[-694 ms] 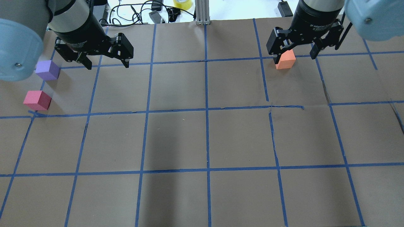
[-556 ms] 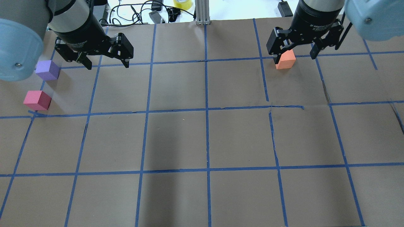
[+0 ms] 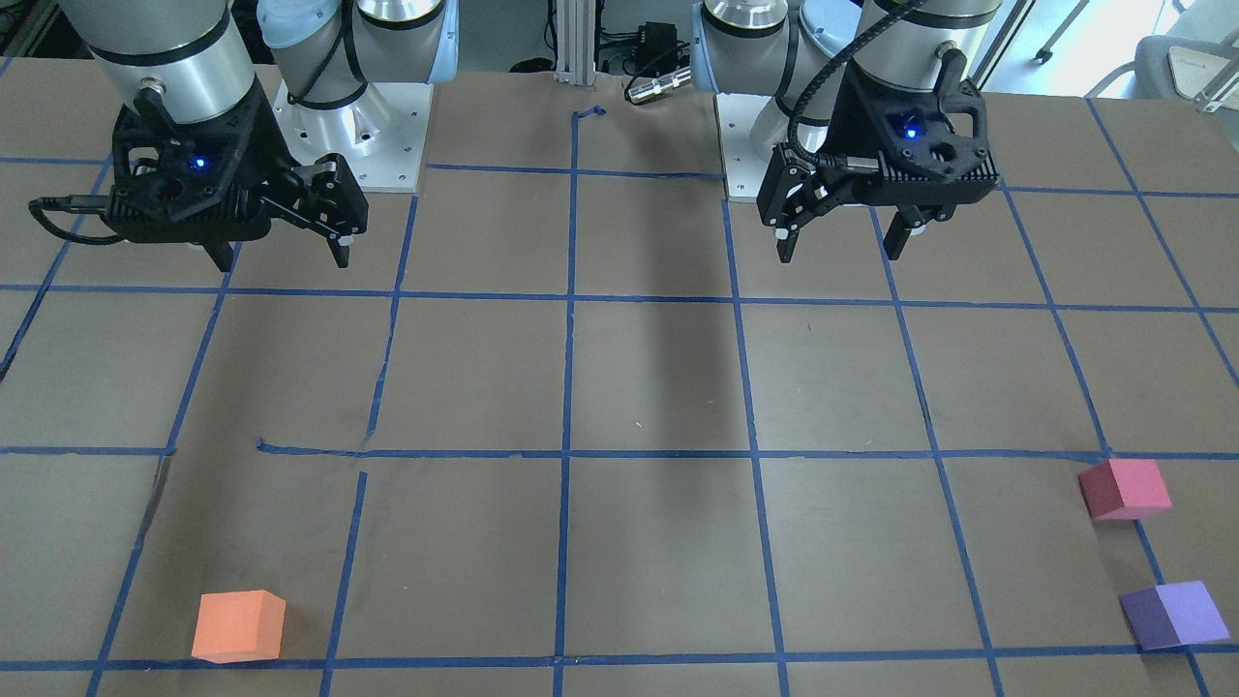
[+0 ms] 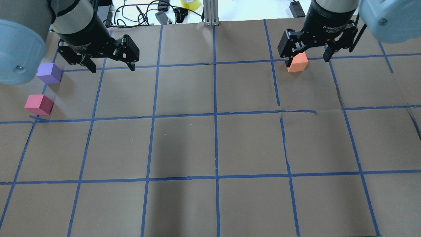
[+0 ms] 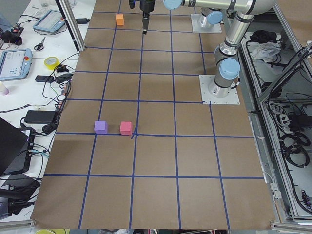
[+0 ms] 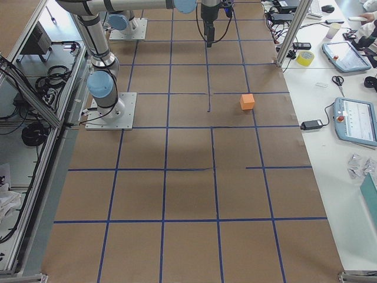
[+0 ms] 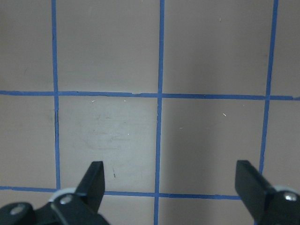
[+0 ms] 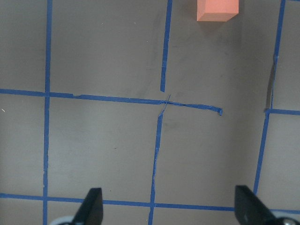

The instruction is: Arrange blocks in a line

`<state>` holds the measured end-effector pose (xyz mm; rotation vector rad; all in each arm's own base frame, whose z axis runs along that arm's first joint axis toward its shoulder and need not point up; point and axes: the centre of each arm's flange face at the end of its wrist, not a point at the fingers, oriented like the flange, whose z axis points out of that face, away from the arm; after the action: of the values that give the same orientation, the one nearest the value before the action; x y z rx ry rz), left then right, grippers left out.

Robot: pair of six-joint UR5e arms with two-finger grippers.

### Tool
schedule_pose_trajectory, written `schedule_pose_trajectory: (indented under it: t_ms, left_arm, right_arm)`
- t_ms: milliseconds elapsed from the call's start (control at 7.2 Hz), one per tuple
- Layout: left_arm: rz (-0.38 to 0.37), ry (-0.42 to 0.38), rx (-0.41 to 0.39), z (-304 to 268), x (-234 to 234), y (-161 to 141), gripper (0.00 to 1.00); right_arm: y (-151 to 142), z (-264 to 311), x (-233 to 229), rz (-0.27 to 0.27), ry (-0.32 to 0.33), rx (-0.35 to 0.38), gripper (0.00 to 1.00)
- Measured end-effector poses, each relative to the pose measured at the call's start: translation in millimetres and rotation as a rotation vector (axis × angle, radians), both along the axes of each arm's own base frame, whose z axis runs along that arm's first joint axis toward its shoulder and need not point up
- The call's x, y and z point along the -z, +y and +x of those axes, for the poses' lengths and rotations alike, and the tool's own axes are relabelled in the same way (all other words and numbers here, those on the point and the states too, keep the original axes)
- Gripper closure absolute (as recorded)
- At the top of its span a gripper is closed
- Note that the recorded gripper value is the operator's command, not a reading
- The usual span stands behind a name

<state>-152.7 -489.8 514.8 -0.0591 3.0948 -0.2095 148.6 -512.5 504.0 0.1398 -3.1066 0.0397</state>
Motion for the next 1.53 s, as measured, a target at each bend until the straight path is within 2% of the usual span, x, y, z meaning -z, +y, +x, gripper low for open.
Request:
schedule_pose_trajectory:
  t_ms: [972,1250,1528]
  left_arm:
    - [0.000,0.000,0.000,0.0,0.1,-0.1,0.00]
    - [0.001,0.000,-0.001,0.0,0.5,-0.1,0.00]
    - [0.001,0.000,-0.001,0.0,0.5,-0.1,0.00]
  right_arm:
    - [-2.6,-4.2,10.2,0.025,0.003,0.009,0.00]
    - [-14.0,-11.7,29.1,0.039,0.021,0.015,0.00]
    - [-41.7,-33.4,46.1,-0.012,0.024,0.028,0.00]
